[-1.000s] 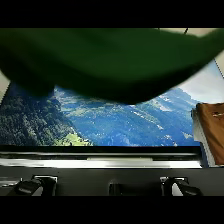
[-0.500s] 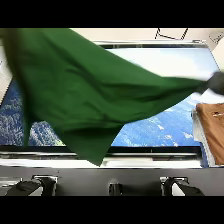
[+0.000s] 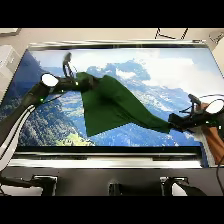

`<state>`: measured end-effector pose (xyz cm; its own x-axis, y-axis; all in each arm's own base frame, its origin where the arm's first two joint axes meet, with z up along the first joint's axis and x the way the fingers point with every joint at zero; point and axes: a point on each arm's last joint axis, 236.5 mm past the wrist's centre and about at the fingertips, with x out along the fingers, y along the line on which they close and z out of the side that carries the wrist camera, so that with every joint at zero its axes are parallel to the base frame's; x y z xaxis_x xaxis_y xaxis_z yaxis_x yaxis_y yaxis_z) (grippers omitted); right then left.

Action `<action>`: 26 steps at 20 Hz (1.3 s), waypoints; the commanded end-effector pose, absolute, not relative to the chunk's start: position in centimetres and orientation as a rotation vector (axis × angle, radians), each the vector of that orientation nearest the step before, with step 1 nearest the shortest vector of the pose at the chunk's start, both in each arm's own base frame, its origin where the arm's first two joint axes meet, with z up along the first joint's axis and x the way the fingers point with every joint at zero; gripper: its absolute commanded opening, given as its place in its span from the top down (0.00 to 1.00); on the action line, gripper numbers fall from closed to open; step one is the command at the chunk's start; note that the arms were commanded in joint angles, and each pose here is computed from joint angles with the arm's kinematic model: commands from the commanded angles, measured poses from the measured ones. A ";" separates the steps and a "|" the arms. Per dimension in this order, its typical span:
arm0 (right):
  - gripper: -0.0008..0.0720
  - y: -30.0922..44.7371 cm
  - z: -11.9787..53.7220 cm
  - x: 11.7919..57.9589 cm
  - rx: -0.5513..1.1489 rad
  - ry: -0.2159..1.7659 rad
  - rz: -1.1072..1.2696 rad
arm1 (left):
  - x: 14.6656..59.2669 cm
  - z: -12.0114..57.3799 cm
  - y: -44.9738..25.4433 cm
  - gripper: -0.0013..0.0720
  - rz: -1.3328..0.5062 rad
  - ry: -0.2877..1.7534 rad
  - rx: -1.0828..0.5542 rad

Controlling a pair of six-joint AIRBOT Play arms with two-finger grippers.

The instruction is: Fold the clothes and pants, and hang the long-sleeved shirts on hangers.

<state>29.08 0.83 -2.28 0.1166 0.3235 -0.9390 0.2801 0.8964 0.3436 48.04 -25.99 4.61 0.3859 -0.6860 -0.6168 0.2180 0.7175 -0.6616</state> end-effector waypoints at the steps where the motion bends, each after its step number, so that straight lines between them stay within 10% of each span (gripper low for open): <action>1: 0.93 1.0 -3.9 28.3 0.511 1.503 0.029 | 38.9 -1.4 -20.4 0.27 -0.553 1.556 -0.452; 9: 0.93 1.0 -3.9 28.4 0.495 1.498 0.044 | 26.7 -8.3 -15.5 0.27 -0.342 1.749 -0.615; 17: 0.93 1.5 -3.7 28.7 0.521 1.487 0.057 | 30.2 -10.8 -20.7 0.27 -0.307 1.475 -0.876; 20: 0.93 2.1 -3.4 28.9 0.550 1.480 0.073 | 32.2 -11.2 -21.2 0.55 -0.207 1.392 -0.921; 22: 0.93 2.9 -3.0 29.1 0.586 1.472 0.096 | 32.5 -10.8 -21.7 0.95 -0.221 1.370 -0.902; 26: 0.93 4.4 2.0 32.2 0.585 1.292 0.214 | 37.9 0.4 -22.0 0.96 -0.453 1.047 -0.757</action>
